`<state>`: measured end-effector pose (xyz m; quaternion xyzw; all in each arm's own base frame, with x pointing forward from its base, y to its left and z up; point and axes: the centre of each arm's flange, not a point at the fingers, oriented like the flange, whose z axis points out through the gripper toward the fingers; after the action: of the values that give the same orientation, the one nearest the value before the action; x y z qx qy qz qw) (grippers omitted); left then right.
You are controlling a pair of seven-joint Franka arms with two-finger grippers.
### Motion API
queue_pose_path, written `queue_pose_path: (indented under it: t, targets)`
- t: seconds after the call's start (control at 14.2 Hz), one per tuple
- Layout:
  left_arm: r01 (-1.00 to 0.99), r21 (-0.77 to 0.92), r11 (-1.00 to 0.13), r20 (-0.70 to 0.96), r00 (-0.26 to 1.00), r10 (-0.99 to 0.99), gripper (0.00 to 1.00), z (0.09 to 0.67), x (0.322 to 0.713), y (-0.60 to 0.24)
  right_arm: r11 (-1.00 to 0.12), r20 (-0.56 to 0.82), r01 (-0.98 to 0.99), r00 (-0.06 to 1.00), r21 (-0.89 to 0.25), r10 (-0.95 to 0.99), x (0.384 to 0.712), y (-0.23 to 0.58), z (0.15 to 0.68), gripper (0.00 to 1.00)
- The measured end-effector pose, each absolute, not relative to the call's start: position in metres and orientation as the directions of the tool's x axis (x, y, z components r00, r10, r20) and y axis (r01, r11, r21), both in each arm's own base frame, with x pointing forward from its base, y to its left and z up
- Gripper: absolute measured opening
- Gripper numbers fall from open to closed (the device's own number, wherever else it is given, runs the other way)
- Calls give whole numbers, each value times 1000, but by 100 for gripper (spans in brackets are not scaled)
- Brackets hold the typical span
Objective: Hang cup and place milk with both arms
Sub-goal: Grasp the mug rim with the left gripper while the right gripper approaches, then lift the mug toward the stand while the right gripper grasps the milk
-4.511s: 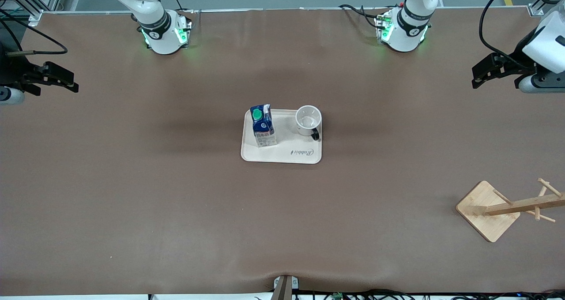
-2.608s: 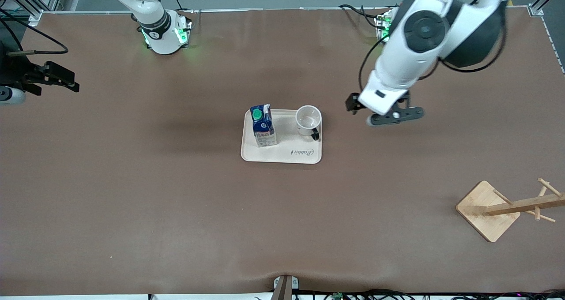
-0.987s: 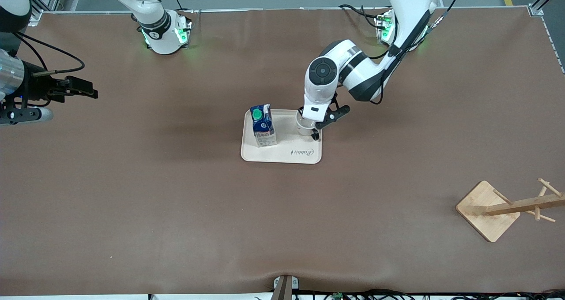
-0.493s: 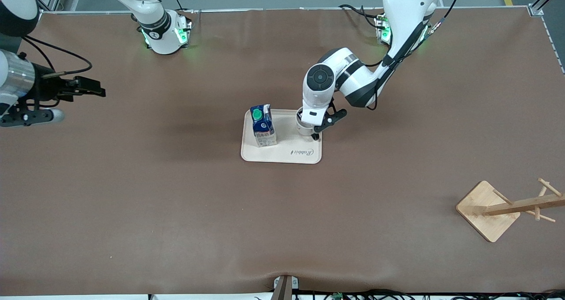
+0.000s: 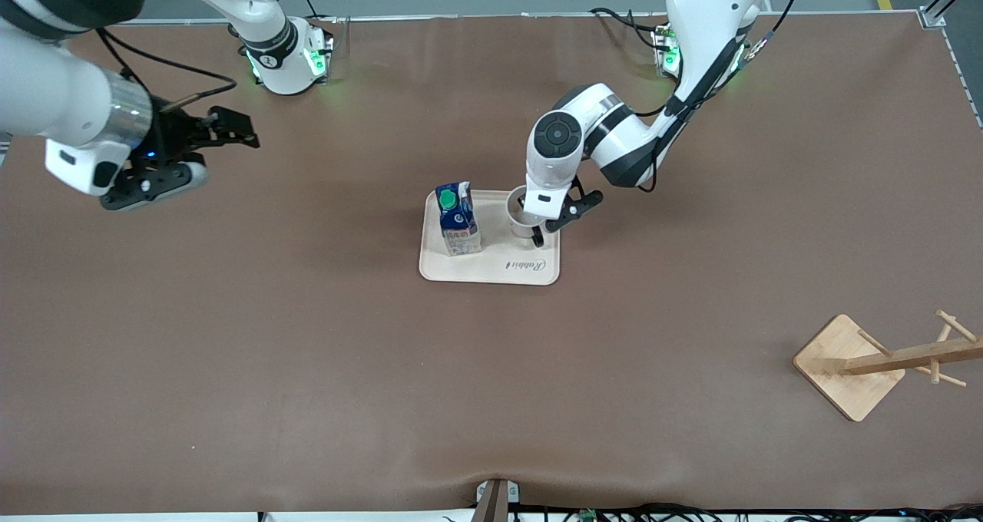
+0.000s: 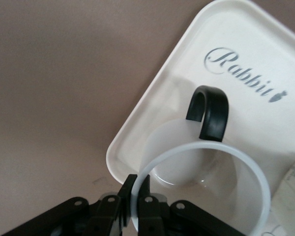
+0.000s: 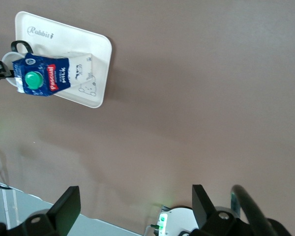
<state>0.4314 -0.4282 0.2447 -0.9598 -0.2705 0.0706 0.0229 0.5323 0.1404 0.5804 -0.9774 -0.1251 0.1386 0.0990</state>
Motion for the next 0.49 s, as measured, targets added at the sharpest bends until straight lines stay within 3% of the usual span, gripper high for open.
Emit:
queue_pose_path:
  t: [0.21, 0.49]
  targets:
    - [528, -42, -848, -95, 843, 529, 7, 267, 446, -428, -972, -284, 130, 941, -196, 183, 526, 181, 573, 100]
    - [517, 27, -855, -5, 856, 517, 7, 347, 465, -411, -987, -323, 22, 944, -158, 73, 521, 239, 550, 100]
